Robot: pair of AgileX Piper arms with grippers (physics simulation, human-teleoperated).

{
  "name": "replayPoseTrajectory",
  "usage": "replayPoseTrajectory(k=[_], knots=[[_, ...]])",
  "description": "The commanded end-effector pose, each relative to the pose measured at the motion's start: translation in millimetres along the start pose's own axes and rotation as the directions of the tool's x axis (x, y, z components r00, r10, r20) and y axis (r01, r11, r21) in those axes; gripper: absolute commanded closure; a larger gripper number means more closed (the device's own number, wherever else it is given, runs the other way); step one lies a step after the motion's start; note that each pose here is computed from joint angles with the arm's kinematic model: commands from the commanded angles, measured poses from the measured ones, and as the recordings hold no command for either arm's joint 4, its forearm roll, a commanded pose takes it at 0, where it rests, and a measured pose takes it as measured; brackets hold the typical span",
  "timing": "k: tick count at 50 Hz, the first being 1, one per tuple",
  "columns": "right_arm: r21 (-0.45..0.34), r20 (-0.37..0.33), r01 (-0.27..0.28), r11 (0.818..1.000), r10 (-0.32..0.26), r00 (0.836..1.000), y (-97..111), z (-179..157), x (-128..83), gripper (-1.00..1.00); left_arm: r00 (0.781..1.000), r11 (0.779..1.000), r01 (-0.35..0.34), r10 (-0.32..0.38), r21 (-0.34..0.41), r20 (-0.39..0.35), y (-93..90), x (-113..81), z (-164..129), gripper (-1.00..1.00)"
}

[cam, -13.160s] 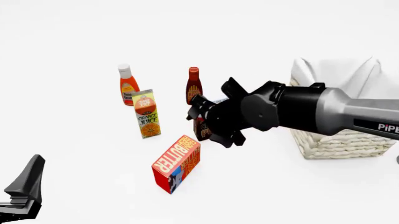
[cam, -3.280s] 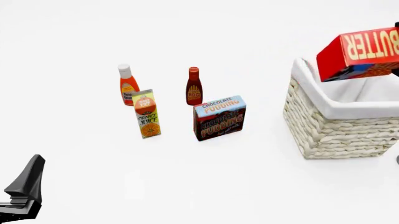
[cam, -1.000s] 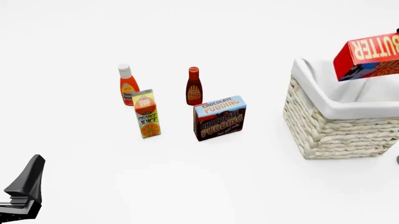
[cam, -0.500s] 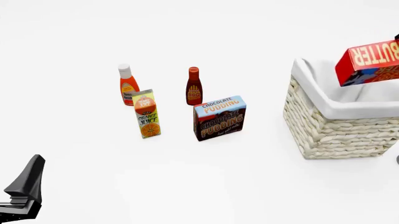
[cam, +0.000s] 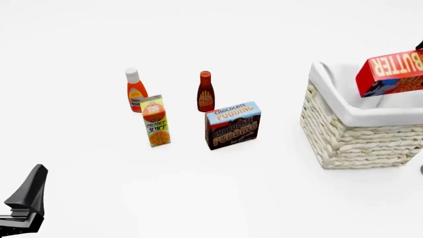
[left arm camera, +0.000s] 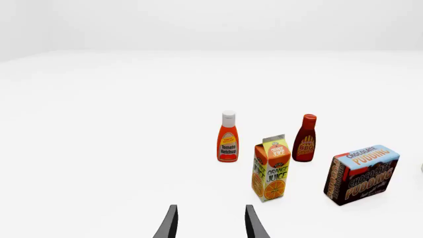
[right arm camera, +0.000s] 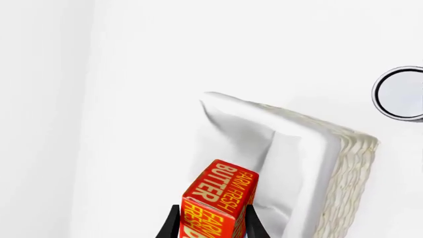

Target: Pick the butter and place it in the basket.

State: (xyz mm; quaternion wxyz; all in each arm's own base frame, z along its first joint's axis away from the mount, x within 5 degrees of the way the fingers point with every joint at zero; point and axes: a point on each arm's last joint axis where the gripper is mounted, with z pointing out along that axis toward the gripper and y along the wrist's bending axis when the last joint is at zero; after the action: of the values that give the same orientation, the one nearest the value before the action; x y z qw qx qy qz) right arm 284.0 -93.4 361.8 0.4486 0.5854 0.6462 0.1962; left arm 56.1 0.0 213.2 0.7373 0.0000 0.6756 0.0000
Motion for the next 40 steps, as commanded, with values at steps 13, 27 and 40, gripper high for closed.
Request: replayPoseTrajectory(k=[13,27,40], knots=[[-0.011,0.003,-0.031,0.999,0.031,1.0,-1,12,-1,1.0,1.0,1.0,0.0,0.0,0.0,0.0,0.0,0.0,0,-1.0],[0.002,0.003,-0.031,1.0,0.031,1.0,-5,21,-1,1.0,1.0,1.0,0.0,0.0,0.0,0.0,0.0,0.0,0,-1.0],[-0.002,-0.006,-0.03,1.0,0.03,1.0,-2,27,1,1.0,1.0,1.0,0.0,0.0,0.0,0.0,0.0,0.0,0,-1.0]])
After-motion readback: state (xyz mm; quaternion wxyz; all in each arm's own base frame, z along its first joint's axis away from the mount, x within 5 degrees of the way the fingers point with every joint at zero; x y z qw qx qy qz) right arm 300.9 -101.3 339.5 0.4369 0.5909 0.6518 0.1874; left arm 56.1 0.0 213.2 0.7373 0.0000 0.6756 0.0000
